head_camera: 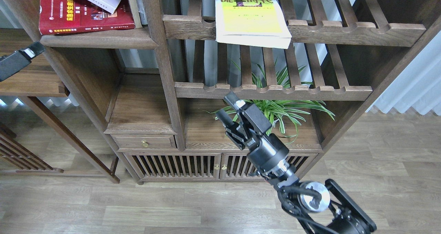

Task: Organize books on shelf
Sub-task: 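Raise the right gripper to the yellow-green book and grip its edge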

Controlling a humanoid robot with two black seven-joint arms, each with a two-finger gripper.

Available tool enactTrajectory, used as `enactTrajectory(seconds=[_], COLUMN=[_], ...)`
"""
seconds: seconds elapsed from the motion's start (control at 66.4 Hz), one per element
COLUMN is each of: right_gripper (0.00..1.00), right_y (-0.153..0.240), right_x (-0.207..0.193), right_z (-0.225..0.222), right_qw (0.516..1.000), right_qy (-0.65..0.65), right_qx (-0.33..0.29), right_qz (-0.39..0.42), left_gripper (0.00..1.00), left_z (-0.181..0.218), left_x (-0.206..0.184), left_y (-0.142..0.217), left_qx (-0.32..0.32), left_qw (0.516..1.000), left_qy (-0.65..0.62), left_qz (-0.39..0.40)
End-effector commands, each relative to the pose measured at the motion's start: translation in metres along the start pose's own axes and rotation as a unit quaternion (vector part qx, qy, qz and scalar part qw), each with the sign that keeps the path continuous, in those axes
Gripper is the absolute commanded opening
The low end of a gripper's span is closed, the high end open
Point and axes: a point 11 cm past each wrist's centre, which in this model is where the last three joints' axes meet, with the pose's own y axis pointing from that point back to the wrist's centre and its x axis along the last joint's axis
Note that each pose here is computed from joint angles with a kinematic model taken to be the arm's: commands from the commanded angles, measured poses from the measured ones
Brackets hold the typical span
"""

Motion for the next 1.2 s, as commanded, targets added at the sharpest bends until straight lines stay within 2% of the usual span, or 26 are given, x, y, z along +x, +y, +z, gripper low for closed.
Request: enactTrajectory(seconds=[0.0, 0.316, 0.707, 0.753, 0.813, 0.903, 0.948, 0.963, 0.978, 0.993, 1.024, 1.039, 1.099, 1.189], right_gripper=[0.99, 0.99, 0.96, 0.92, 0.80, 0.74, 0.64, 0.57, 0.55, 0.35, 0.28, 0.21, 0.07, 0.04], right_y=[-0.018, -0.047, -0.059, -0.058, -0.057, -0.055, -0.055, -0.054, -0.054, -0.052, -0.052, -0.052, -0.053, -0.055], right_x=[-0.012, -0.037, -0.039, -0.038, -0.039, -0.041, -0.042, -0.043, -0.043, -0.046, -0.048, -0.049, -0.052, -0.052], right_z=[-0.019, -0.038, -0.082, -0.087, -0.094, -0.101, -0.103, -0.104, -0.104, -0.109, -0.110, -0.110, -0.106, -0.097], right_qw=[1.000, 0.999, 0.995, 0.995, 0.994, 0.992, 0.992, 0.991, 0.991, 0.990, 0.989, 0.989, 0.990, 0.991], right_qy=[0.016, 0.039, 0.050, 0.050, 0.049, 0.050, 0.050, 0.051, 0.051, 0.050, 0.050, 0.050, 0.053, 0.056], right_qx=[0.020, 0.026, 0.077, 0.084, 0.096, 0.111, 0.116, 0.119, 0.120, 0.134, 0.137, 0.138, 0.129, 0.114], right_qz=[0.002, -0.006, 0.028, 0.031, 0.030, 0.025, 0.022, 0.021, 0.020, 0.012, 0.005, -0.003, -0.024, -0.030], left_gripper=[0.99, 0.99, 0.99, 0.99, 0.99, 0.99, 0.99, 0.99, 0.99, 0.99, 0.99, 0.99, 0.99, 0.99], left_z=[0.000, 0.001, 0.005, 0.005, 0.005, 0.005, 0.005, 0.005, 0.005, 0.005, 0.005, 0.005, 0.006, 0.006], left_x=[0.002, 0.009, 0.008, 0.008, 0.009, 0.008, 0.009, 0.009, 0.008, 0.008, 0.008, 0.009, 0.008, 0.008], left_y=[0.000, 0.003, 0.004, 0.004, 0.004, 0.004, 0.004, 0.004, 0.004, 0.004, 0.004, 0.004, 0.004, 0.004], left_qx=[0.001, -0.003, -0.010, -0.010, -0.010, -0.010, -0.010, -0.010, -0.010, -0.010, -0.010, -0.010, -0.011, -0.011], left_qw=[1.000, 1.000, 1.000, 1.000, 1.000, 1.000, 1.000, 1.000, 1.000, 1.000, 1.000, 1.000, 1.000, 1.000], left_qy=[0.000, 0.003, 0.002, 0.002, 0.002, 0.002, 0.002, 0.002, 0.002, 0.002, 0.002, 0.002, 0.002, 0.001], left_qz=[0.002, 0.013, 0.013, 0.013, 0.013, 0.013, 0.013, 0.013, 0.013, 0.013, 0.013, 0.013, 0.013, 0.013])
